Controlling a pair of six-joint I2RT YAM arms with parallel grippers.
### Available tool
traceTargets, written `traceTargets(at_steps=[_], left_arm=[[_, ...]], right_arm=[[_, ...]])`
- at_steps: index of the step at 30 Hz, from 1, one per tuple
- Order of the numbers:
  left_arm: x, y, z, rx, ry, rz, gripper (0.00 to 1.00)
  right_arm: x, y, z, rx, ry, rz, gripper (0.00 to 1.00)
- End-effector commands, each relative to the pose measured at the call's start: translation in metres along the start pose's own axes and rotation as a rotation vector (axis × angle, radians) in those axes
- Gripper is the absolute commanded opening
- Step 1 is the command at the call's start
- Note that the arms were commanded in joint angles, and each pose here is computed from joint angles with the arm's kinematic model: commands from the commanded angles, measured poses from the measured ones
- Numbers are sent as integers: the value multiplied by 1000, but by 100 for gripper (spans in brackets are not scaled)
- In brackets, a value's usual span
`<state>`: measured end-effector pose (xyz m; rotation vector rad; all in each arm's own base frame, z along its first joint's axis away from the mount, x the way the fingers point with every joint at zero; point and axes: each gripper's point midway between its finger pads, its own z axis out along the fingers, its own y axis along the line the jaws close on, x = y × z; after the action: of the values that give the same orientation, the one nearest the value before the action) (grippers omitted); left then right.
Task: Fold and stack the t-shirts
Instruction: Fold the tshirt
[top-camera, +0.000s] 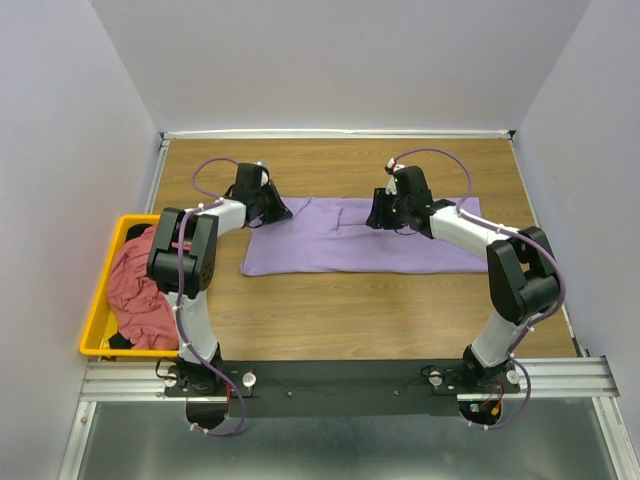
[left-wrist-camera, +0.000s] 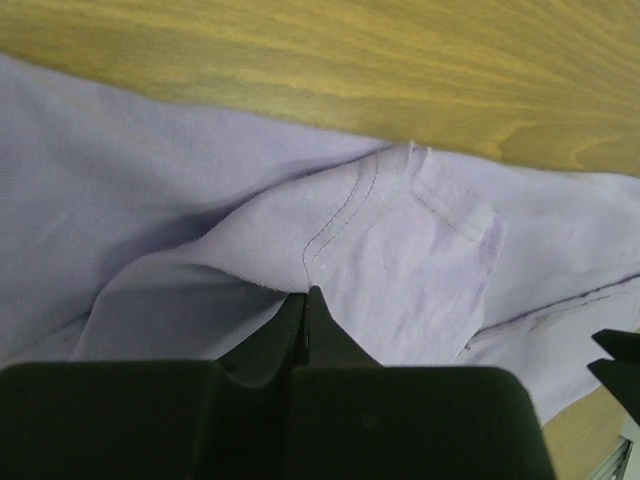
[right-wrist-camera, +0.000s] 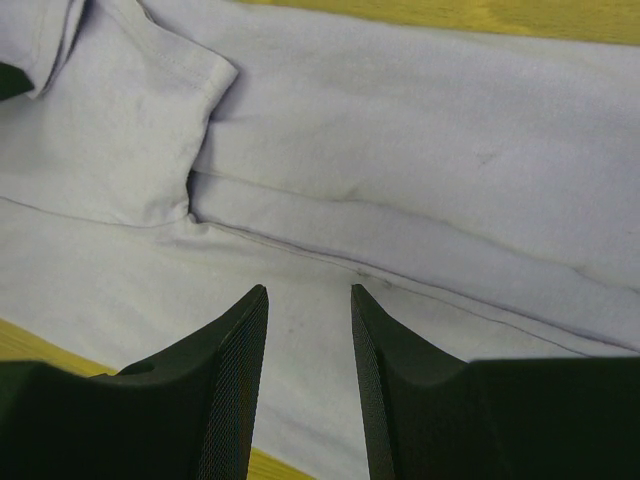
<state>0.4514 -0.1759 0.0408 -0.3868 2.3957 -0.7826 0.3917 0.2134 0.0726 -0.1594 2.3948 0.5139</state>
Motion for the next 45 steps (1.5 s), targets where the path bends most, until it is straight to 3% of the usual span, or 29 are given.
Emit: traceTargets(at_steps=[1, 17, 32, 34, 35, 40, 42, 45], left_arm=[[-9, -6, -25, 8, 15, 50, 0], [-5, 40, -47, -103, 199, 157, 0], [-11, 54, -46, -192, 220, 180, 1], [-13, 55, -41, -192, 210, 176, 7], [-16, 57, -37, -198, 192, 176, 16], [-36, 49, -45, -216, 109, 174, 41], [-47, 45, -55, -238, 58, 180, 46], [-67, 25, -79, -212, -53, 186, 45]], right_arm=[[-7, 1, -10, 6, -35, -23, 47], [-18, 22, 7, -101, -10, -60, 47], [-32, 65, 32, -241, 2, -32, 47], [-36, 72, 35, -270, -5, -26, 47], [-33, 73, 40, -275, 5, -12, 47], [-44, 93, 47, -356, 1, 9, 47], [-45, 100, 50, -389, 9, 25, 47], [-47, 106, 54, -413, 17, 44, 46]])
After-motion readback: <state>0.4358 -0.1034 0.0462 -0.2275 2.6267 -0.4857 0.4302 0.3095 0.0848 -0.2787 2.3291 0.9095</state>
